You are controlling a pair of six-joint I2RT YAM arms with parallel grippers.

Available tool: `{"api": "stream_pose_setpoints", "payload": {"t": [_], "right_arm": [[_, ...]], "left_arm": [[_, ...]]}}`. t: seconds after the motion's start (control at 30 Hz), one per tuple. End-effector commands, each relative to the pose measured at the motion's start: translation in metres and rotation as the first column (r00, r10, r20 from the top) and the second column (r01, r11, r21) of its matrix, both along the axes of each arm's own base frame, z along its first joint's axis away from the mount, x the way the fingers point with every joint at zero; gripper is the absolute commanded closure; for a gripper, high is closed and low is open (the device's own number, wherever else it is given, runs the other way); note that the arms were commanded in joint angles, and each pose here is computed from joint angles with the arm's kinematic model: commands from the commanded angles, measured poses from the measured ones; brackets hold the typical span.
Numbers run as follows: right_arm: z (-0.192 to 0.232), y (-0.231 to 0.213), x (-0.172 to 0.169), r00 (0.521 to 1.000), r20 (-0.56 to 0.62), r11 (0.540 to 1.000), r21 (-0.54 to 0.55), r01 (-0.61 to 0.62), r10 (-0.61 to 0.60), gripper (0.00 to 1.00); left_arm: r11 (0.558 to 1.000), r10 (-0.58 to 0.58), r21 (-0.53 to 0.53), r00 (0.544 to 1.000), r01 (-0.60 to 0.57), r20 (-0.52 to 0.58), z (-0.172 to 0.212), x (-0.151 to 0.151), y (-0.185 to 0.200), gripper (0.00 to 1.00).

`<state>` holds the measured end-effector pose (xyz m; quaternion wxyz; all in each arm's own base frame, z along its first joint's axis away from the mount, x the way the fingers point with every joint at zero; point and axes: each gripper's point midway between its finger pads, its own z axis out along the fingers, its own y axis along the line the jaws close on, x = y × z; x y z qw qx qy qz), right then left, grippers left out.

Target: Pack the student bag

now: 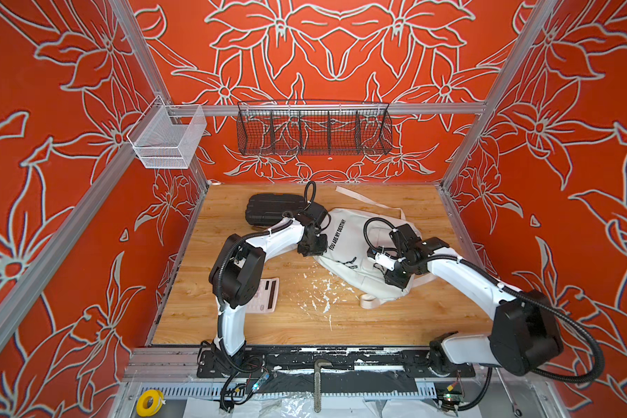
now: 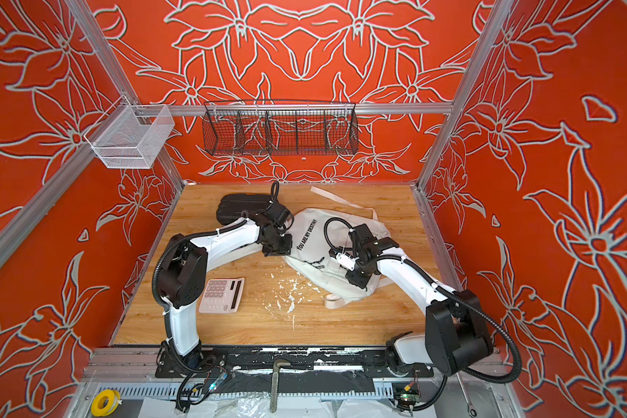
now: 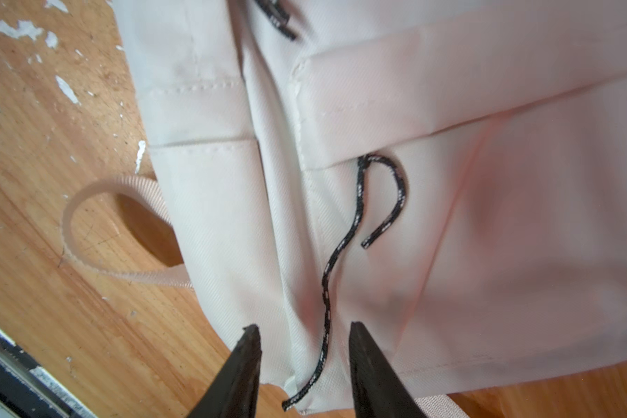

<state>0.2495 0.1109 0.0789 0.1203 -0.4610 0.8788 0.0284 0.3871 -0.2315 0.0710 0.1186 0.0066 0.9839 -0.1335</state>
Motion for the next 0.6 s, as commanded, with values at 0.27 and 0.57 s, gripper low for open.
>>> {"api": "stream_pose_setpoints", "payload": {"t": [0.27,0.57], "right_arm": [[0.011,0.035,0.048,0.998,0.033,0.993,0.112,0.045,-0.049,0.62],[-0.015,0.022,0.052,1.000,-0.016,0.999,0.036,0.017,-0.016,0.63]], "left_arm": [[0.989,-0.047,-0.136,0.994,0.060,0.099,0.048,-0.030,-0.019,0.02],[0.967,-0.097,-0.231,0.994,0.108,0.059,0.043,-0.067,-0.076,0.03]]}}
